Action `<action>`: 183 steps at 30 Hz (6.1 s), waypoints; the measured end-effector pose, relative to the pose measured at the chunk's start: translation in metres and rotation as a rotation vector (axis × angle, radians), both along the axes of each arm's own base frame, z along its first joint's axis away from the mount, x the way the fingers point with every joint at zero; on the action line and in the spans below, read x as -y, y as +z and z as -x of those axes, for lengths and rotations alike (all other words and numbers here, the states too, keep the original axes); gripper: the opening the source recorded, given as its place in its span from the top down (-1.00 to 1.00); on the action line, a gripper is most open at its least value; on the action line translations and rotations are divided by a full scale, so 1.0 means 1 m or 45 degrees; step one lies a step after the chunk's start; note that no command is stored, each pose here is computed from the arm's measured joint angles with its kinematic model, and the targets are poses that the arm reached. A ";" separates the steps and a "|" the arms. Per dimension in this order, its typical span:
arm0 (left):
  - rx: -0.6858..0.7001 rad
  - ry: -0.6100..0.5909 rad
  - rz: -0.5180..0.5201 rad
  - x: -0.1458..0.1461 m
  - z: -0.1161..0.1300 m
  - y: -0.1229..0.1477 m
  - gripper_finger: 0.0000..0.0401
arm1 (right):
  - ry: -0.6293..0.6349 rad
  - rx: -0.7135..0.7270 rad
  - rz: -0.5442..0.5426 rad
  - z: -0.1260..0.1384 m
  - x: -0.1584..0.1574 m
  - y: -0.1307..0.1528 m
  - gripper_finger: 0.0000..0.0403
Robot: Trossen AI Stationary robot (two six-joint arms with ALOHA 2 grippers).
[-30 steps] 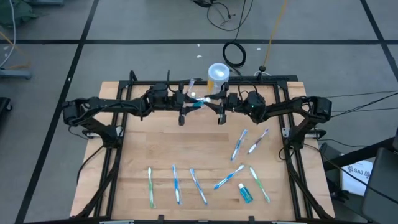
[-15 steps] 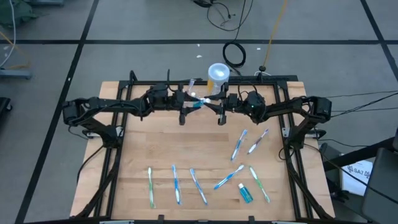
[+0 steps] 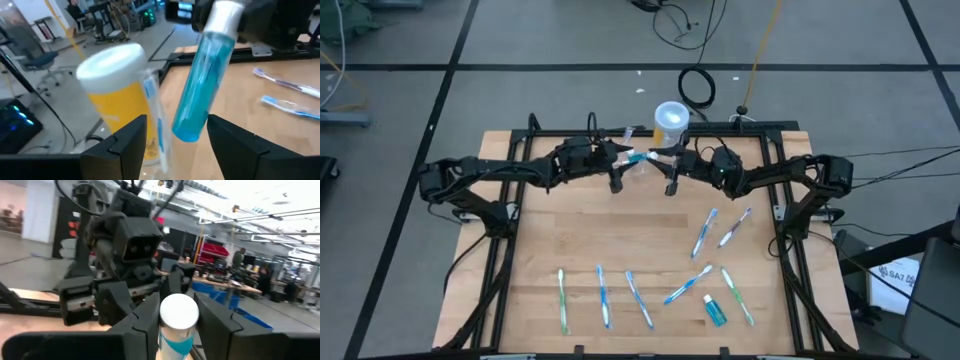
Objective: Pick & Place toothbrushing station
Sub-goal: Put the top blue mouthwash into the middle section of the transparent organizer, then put the blue toothbrush into the right section of the transparent organizer
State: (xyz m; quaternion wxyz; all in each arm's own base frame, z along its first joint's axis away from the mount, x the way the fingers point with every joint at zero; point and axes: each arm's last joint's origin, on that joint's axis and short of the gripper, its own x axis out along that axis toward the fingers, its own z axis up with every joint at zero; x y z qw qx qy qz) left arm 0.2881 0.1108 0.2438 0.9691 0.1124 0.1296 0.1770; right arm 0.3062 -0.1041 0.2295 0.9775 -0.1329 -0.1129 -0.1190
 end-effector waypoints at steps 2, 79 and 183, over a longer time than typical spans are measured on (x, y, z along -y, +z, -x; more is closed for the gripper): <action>-0.031 0.002 0.001 0.001 0.003 0.001 -0.06 | -0.014 0.001 -0.001 0.001 0.002 0.000 0.54; -0.151 0.545 -0.104 0.010 0.061 0.043 -0.07 | -0.586 -0.429 -0.502 -0.092 0.002 0.004 0.52; 0.240 0.422 -0.327 0.011 0.056 0.079 -0.07 | -1.135 -1.259 -1.753 0.050 -0.105 -0.090 0.18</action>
